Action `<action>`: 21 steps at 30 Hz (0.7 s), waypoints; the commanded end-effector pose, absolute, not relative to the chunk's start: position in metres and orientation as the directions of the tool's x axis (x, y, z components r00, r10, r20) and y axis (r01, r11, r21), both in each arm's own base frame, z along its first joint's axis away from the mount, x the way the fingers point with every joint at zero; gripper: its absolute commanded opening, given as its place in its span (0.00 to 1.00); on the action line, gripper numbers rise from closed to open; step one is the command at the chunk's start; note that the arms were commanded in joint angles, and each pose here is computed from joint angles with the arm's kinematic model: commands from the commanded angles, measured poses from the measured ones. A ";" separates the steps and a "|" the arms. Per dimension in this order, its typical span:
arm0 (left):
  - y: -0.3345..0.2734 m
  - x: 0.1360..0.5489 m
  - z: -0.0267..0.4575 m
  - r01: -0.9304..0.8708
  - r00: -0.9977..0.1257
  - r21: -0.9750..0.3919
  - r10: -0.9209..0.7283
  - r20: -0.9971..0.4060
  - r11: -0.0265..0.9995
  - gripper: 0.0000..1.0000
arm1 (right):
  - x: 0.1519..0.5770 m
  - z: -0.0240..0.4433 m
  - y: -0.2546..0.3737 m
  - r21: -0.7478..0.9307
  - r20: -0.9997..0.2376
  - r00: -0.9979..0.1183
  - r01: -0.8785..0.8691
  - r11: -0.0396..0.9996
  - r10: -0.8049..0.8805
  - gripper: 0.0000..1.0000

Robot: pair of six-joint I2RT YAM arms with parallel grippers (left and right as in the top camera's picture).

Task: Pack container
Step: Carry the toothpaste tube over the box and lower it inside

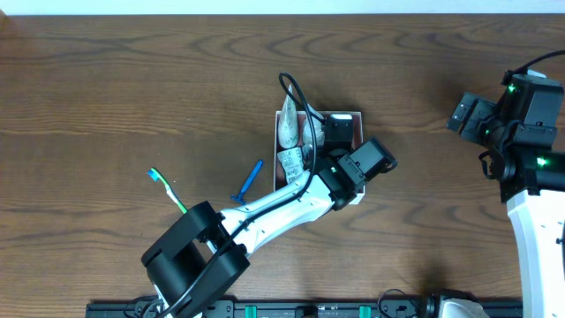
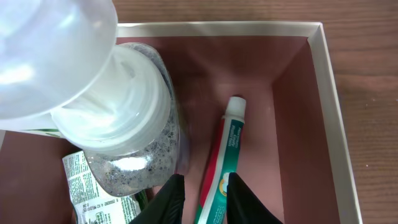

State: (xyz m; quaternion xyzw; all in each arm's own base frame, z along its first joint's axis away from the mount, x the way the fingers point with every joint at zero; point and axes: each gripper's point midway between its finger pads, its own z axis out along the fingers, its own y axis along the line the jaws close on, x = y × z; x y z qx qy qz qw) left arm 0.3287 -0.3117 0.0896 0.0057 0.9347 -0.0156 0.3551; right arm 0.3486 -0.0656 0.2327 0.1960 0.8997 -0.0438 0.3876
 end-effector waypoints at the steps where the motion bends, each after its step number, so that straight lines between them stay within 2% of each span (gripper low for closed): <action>1: -0.311 0.330 0.087 0.014 -0.746 -0.012 0.002 -0.666 1.000 0.25 | 0.349 0.237 -0.069 0.080 -0.721 -0.609 0.403 0.912 0.332 0.99; 7: -0.316 0.333 0.111 0.121 -0.710 0.035 0.111 -0.696 0.992 0.25 | 0.349 0.237 -0.069 0.080 -0.721 -0.608 0.403 0.911 0.333 0.99; 11: -0.312 0.327 0.162 0.168 -0.665 0.017 0.126 -0.736 0.986 0.25 | 0.349 0.237 -0.069 0.080 -0.721 -0.608 0.403 0.911 0.333 0.99; 15: -0.277 0.308 0.214 0.155 -0.657 -0.003 0.101 -0.747 0.988 0.25 | 0.349 0.237 -0.069 0.080 -0.721 -0.608 0.403 0.911 0.333 0.99; 17: -0.243 0.300 0.232 0.070 -0.663 -0.009 0.040 -0.747 0.998 0.25 | 0.349 0.237 -0.069 0.080 -0.721 -0.608 0.403 0.911 0.333 0.99; 21: -0.149 0.289 0.244 -0.262 -0.650 -0.005 -0.180 -0.738 0.965 0.26 | 0.349 0.237 -0.069 0.080 -0.721 -0.608 0.403 0.911 0.333 0.99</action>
